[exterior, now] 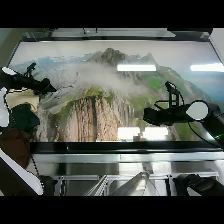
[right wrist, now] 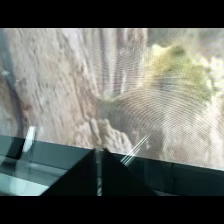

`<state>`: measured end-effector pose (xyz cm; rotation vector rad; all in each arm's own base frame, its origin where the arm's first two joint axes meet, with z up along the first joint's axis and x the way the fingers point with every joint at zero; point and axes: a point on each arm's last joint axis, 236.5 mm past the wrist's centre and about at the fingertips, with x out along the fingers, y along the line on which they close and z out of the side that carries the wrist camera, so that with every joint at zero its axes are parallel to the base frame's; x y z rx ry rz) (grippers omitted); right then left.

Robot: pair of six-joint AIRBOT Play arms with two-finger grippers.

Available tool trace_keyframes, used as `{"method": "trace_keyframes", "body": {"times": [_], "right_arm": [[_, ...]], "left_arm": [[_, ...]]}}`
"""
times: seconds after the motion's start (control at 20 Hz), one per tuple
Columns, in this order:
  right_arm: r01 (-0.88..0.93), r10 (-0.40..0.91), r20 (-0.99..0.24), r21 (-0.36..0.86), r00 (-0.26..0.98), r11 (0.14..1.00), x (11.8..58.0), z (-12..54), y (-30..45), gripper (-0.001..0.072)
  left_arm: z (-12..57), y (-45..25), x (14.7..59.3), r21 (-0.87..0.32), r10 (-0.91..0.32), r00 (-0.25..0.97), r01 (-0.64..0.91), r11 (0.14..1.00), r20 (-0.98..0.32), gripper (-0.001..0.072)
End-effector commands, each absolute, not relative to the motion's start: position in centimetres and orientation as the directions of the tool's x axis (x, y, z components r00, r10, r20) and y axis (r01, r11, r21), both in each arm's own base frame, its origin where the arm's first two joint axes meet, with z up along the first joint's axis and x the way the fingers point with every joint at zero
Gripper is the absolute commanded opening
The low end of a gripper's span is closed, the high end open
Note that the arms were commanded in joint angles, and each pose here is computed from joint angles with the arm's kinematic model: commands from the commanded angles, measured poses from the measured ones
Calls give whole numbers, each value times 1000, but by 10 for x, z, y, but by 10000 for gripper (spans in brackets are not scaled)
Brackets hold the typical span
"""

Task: Fold the shirts.

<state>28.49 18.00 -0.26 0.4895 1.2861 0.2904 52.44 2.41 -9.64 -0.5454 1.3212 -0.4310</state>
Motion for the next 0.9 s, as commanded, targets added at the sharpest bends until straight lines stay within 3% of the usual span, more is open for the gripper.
{"method": "trace_keyframes", "body": {"times": [0.0,0.1,0.2,0.35,0.5,0.55,0.6,0.7,0.75,0.8,0.85], "right_arm": [[34,479,-836,505,269,863,285,0,182,17],[-32,506,-815,519,283,854,290,12,189,17],[-106,517,-793,513,321,852,297,30,191,17],[-141,514,-781,499,353,855,297,53,184,17],[-123,443,-828,428,343,895,281,58,148,17],[-107,406,-838,396,364,912,280,60,132,17],[-82,374,-841,373,392,924,282,65,116,18],[-9,339,-841,370,421,929,285,68,91,26],[30,324,-849,369,417,929,285,66,80,94],[62,311,-857,367,410,928,285,63,71,353],[57,307,-861,359,404,932,285,61,65,481]], "left_arm": [[-15,-32,525,-786,-792,179,123,606,-584,1],[57,-76,514,-842,-879,150,250,477,-453,1],[131,-135,471,-858,-942,17,409,311,-334,1],[178,-209,401,-815,-929,-144,538,215,-340,1],[176,-263,344,-809,-888,-246,553,200,-388,4],[165,-276,334,-802,-869,-244,544,245,-431,103],[151,-284,330,-780,-843,-224,546,306,-488,291],[130,-291,332,-701,-792,-165,591,398,-588,292],[124,-291,334,-673,-766,-143,595,439,-627,292],[121,-290,337,-660,-755,-122,587,469,-645,292],[119,-285,340,-658,-744,-111,565,498,-659,291]]}}
